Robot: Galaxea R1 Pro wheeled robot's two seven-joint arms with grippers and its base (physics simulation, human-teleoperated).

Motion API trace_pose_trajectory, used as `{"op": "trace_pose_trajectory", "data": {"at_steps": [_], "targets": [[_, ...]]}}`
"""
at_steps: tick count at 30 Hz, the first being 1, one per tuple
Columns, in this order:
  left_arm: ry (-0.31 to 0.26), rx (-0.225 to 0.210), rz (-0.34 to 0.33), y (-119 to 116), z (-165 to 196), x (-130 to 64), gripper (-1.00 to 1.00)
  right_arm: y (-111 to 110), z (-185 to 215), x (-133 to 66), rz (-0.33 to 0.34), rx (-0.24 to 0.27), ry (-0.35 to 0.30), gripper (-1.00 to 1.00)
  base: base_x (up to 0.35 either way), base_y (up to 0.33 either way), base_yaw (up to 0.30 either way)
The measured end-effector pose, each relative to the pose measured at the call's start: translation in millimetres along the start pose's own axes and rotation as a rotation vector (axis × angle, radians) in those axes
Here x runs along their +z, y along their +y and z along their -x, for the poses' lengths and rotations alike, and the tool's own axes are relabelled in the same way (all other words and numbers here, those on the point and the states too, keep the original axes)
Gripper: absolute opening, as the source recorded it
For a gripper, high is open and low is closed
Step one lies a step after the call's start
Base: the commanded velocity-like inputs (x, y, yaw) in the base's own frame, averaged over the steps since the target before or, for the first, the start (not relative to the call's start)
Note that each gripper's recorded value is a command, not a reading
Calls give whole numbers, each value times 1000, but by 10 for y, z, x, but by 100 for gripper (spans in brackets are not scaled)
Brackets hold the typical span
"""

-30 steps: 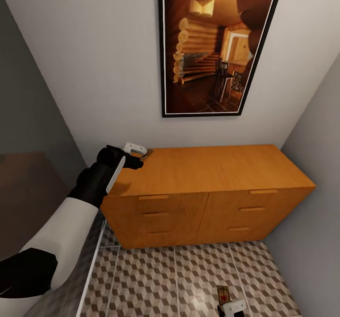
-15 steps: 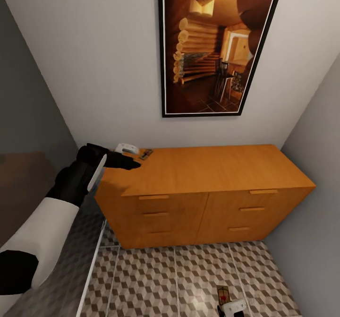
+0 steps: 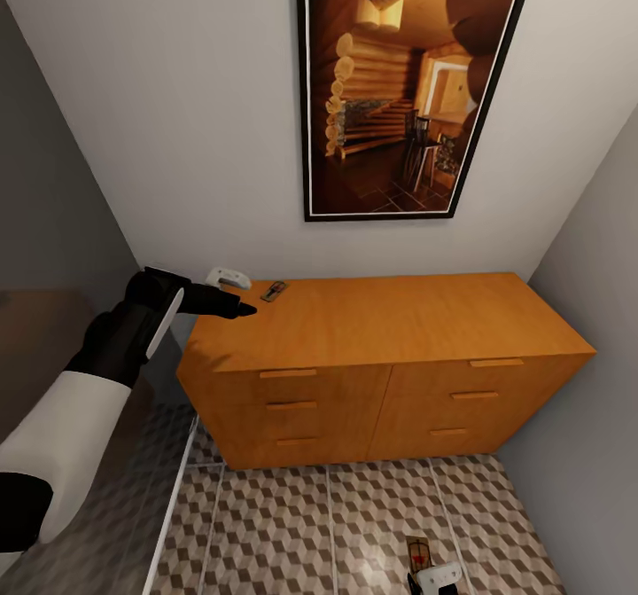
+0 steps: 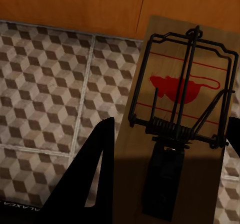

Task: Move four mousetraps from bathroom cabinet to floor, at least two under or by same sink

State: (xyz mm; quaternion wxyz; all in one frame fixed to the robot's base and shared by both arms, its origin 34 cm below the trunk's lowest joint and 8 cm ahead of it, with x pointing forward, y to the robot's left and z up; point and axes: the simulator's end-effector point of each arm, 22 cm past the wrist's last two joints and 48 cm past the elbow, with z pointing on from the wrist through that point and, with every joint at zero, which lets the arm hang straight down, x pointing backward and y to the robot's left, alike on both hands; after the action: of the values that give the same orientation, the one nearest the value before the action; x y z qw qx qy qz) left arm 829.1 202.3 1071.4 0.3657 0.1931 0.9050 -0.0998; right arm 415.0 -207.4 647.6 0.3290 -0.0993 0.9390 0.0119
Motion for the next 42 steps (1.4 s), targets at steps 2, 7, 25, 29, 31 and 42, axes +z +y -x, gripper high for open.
{"op": "trace_pose_trajectory", "data": {"at_steps": [2, 7, 25, 29, 31, 42], "targets": [[4, 2, 8, 21, -15, 4, 100, 0, 0, -1, 0, 0, 0, -100, 168, 0, 0], [13, 12, 31, 75, -37, 6, 100, 0, 0, -1, 0, 0, 0, -100, 205, 0, 0], [67, -7, 31, 106, -237, 126, 100, 0, 0, 1, 0, 0, 0, -100, 149, 0, 0], [86, -16, 31, 127, -312, 162, 100, 0, -4, 1, 0, 0, 2, -100, 5, 0, 0], [91, -19, 30, 131, -332, 172, 100, -1, -30, -8, 1, -1, 7, -100, 1, 0, 0], [88, -17, 31, 128, -319, 166, 100, 58, -943, -508, 11, 3, 140, -100, 7, 0, 0]]}}
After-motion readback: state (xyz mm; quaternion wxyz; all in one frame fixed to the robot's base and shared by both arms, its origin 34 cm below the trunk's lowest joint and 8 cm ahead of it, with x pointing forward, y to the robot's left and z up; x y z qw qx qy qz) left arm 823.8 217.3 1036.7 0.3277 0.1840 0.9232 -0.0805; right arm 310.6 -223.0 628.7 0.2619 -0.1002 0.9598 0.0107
